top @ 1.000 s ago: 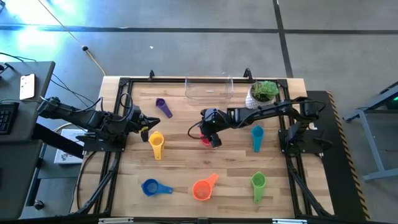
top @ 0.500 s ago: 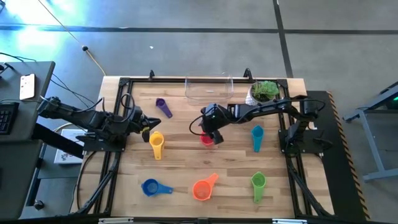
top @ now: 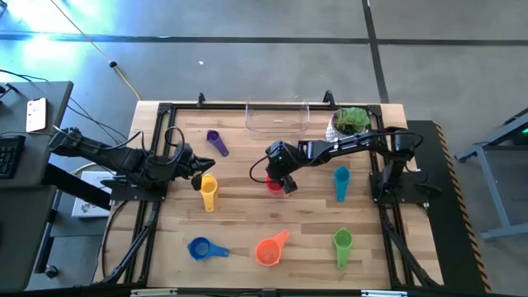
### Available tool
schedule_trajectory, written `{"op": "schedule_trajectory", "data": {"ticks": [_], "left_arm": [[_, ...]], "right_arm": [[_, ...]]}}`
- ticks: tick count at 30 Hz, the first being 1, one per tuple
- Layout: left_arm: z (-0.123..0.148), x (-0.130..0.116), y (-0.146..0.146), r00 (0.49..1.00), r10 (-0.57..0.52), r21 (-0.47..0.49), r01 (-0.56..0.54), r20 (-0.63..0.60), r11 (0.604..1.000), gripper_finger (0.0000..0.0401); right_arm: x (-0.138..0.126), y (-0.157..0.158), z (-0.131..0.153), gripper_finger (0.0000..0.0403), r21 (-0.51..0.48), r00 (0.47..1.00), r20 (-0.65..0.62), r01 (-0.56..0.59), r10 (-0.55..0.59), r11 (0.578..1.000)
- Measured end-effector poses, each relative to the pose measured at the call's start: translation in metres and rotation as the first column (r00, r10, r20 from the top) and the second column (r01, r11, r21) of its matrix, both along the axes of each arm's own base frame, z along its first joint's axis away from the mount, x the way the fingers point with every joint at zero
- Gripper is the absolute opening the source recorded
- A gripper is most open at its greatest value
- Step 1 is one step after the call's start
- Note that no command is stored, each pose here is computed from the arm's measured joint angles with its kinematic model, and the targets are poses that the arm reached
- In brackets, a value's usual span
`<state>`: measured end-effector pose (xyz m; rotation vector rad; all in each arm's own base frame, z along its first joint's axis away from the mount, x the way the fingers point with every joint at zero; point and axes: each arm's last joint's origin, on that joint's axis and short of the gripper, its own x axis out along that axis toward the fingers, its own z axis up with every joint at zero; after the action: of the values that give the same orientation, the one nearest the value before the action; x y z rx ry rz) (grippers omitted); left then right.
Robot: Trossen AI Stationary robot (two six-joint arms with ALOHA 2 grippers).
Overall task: Nest measuring cups in basket
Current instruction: Stack the pink measuring cup on top of the orange measuring cup
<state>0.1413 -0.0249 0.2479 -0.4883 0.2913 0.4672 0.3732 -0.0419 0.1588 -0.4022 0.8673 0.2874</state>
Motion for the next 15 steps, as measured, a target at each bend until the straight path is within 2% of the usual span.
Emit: {"op": "schedule_trajectory", "data": {"ticks": [8,12,15], "left_arm": [[-0.001,0.001,0.000,1.000,0.000,0.003,0.000,-0.007,1.000,0.0035],[-0.001,0.001,0.000,1.000,0.000,0.004,0.000,-0.009,1.000,0.0035],[-0.001,0.001,0.000,1.000,0.000,0.004,0.000,-0.010,1.000,0.0035]], "right_arm": [[0.011,-0.002,0.001,0.0243,-0.042,1.000,-0.010,0.004,-0.005,0.999],[0.018,-0.002,-0.004,0.0240,-0.033,0.997,-0.076,0.004,-0.007,0.999],[0.021,-0.003,-0.005,0.0223,-0.028,0.991,-0.137,0.009,-0.013,1.000]]}}
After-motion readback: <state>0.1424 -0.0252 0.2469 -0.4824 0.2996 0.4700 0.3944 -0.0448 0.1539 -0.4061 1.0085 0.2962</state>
